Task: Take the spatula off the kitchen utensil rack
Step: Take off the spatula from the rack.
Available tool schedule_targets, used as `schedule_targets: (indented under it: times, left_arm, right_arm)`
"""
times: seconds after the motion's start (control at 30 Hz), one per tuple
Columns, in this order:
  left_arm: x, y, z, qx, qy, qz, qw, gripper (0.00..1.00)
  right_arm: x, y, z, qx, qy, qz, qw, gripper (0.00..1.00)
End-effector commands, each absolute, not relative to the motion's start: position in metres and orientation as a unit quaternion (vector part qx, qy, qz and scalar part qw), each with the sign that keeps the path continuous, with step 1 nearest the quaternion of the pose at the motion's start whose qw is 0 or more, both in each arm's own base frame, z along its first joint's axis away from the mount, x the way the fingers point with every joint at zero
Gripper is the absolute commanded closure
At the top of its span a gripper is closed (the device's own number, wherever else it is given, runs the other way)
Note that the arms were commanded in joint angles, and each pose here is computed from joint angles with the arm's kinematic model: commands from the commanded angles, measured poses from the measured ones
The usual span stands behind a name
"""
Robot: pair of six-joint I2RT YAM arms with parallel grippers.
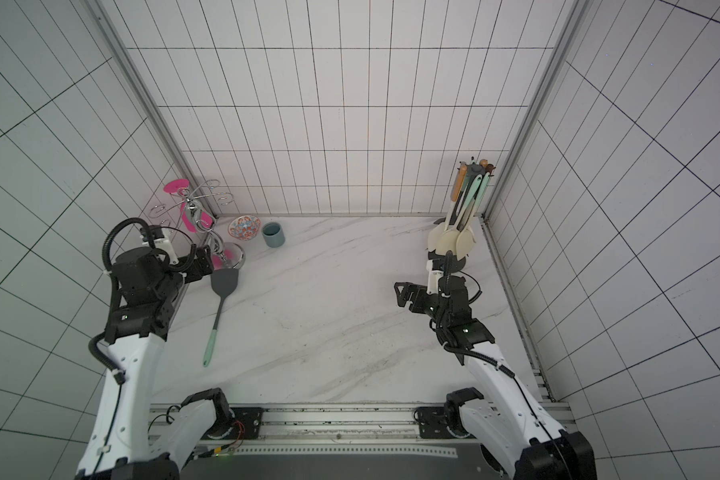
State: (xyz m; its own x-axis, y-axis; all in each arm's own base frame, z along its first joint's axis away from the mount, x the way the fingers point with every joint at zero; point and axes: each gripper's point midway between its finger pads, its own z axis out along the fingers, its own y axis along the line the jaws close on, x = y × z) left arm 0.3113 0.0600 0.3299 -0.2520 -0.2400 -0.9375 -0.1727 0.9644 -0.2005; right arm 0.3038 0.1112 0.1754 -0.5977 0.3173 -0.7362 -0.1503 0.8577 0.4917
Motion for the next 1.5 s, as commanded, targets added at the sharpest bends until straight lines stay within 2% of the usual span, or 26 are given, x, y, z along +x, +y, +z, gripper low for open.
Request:
schedule_targets:
  times: [0.0,0.2,0.27,0.53,0.7,0.8,0.93,1.03,1.3,1.47]
  left_arm:
    - [0.308,0.027,0.336,-0.127,0.761,-0.148,0.618,0.02]
    - [0.309,-0.017,0.308,-0.122,0.715,-0.329,0.605,0.02]
    - [0.314,-0.037,0.296,-0.111,0.713,-0.361,0.591,0.02]
    - [0.317,-0.185,0.248,0.013,0.773,-0.333,0.54,0.02]
    - [0.304,-0.251,0.213,0.099,0.805,-0.297,0.504,0.03]
    - [0.293,-0.261,0.196,0.141,0.807,-0.263,0.509,0.03]
    - [0.289,-0.243,0.165,0.162,0.812,-0.212,0.519,0.03]
    - [0.277,-0.244,0.145,0.158,0.798,-0.25,0.525,0.03]
    - [0.272,-0.283,0.142,0.182,0.801,-0.318,0.473,0.03]
    - [0.271,-0.281,0.144,0.182,0.799,-0.318,0.476,0.03]
  right_arm:
    - [0.305,0.098,0.165,0.079,0.86,0.235,0.446,0.01]
    - [0.31,0.085,0.166,0.12,0.851,0.217,0.463,0.01]
    - [0.311,0.079,0.163,0.134,0.85,0.207,0.466,0.01]
    - [0.303,0.063,0.174,0.139,0.836,0.185,0.498,0.01]
    - [0.299,0.064,0.173,0.109,0.828,0.192,0.515,0.01]
    - [0.302,0.064,0.168,0.107,0.84,0.186,0.498,0.01]
    - [0.304,0.066,0.166,0.097,0.844,0.184,0.495,0.01]
    - [0.305,0.068,0.174,0.074,0.841,0.18,0.504,0.0]
    - [0.344,0.04,0.228,0.092,0.828,0.172,0.525,0.21]
    - [0.38,0.007,0.258,0.139,0.796,0.185,0.559,0.23]
